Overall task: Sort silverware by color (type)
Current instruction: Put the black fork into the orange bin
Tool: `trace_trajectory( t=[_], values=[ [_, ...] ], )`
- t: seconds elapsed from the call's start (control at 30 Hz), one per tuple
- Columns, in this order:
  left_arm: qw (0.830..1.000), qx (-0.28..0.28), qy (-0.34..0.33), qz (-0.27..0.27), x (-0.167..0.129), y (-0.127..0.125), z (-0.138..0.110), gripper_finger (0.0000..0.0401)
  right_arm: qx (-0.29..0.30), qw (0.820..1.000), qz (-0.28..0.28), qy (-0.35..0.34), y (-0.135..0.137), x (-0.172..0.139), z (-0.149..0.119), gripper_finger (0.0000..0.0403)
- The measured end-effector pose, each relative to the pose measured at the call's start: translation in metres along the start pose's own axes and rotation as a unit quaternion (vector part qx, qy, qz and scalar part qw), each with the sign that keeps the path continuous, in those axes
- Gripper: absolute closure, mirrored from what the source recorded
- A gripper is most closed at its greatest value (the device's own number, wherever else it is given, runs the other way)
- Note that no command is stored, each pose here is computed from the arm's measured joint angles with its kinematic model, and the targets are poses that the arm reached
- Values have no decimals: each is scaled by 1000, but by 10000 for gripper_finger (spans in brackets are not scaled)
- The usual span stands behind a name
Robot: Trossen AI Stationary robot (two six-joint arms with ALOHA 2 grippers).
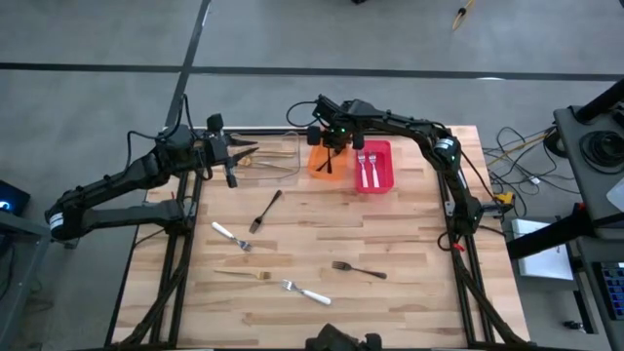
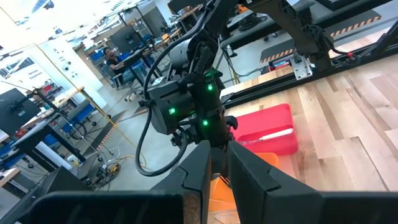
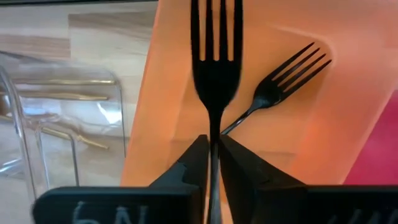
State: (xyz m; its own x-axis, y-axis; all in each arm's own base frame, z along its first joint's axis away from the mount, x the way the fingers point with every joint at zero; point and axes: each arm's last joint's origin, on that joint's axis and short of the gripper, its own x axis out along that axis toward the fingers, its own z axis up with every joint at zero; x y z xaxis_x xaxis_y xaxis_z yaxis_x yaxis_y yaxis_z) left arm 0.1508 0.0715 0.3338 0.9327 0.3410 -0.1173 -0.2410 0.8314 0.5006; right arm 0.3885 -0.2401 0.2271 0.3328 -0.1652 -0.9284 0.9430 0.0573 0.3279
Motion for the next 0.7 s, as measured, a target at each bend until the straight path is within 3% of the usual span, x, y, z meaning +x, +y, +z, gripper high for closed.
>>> trace_trajectory(
  t=[0.2,0.4,0.7],
  values=[
    [1000,0,0,0,0,0,0,363,0,1000,-1,-4,0,0,0,319],
    [1000,0,0,0,0,0,0,363,-13,1000,0,-5,1,-1,0,302],
    [1000,-1,6,-4,4,-1,-2,363,-172,985,3,-32,14,-21,-19,331]
  ],
)
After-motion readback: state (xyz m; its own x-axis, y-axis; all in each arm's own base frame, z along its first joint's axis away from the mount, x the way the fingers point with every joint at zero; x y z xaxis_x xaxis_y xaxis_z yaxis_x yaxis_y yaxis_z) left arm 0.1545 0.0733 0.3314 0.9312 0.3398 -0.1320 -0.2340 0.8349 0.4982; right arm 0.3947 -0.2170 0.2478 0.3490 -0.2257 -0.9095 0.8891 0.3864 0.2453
